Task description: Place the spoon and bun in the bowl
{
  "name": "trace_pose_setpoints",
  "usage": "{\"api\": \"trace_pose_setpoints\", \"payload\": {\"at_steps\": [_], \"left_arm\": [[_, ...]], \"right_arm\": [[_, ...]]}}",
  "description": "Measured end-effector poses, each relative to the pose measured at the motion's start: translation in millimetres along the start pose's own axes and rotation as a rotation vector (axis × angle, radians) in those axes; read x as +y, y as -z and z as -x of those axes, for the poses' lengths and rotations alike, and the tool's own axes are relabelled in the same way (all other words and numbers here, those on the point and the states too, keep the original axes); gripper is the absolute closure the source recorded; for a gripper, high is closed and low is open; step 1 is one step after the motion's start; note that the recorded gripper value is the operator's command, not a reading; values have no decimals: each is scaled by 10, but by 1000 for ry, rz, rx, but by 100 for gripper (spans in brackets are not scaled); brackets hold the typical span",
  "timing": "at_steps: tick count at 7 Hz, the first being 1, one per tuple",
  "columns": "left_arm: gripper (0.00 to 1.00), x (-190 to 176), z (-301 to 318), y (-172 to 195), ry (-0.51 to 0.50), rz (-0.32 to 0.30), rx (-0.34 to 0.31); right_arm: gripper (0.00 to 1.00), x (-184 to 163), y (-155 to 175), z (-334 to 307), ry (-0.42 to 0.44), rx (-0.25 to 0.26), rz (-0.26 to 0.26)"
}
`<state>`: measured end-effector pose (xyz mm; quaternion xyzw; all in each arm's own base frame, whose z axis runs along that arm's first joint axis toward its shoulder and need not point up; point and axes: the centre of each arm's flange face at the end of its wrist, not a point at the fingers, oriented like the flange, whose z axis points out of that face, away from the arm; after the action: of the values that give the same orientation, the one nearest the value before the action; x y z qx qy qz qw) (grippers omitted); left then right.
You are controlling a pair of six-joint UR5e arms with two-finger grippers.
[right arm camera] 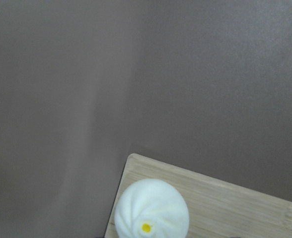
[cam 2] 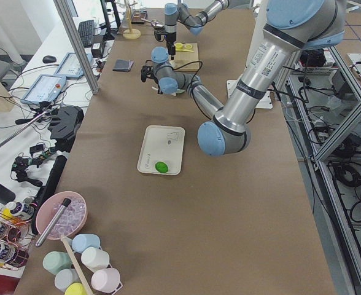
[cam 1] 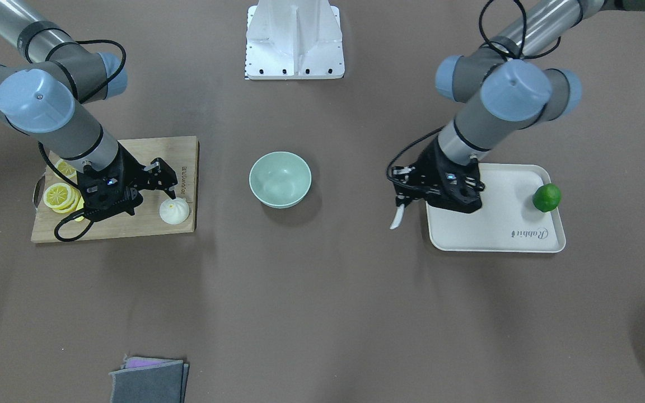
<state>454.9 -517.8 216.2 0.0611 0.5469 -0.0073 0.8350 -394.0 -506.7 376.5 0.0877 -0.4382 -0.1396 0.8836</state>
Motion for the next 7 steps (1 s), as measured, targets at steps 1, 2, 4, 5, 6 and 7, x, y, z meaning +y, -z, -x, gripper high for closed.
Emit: {"api": "trace_pose_setpoints", "payload": {"at_steps": [1,2,4,5,6,7], "left_arm": [[100,103,-273,-108,3,-15,9],[100,157,-475,-200,11,-24,14],[100,241,-856,-383,29,-39,22],[100,282,-958,-454,31,-46,21],[100,321,-1033,-522,33,-52,20],[100,374,-1129,-619,35,-66,15]], "right_arm": [[30,-12,-63,21,0,2,9],[40,-50,-106,50,1,3,13],[77,-101,-145,103,5,1,16],[93,-107,-148,112,7,0,17],[100,-107,-149,116,8,-1,18],[100,-108,-152,116,9,-1,18]]}}
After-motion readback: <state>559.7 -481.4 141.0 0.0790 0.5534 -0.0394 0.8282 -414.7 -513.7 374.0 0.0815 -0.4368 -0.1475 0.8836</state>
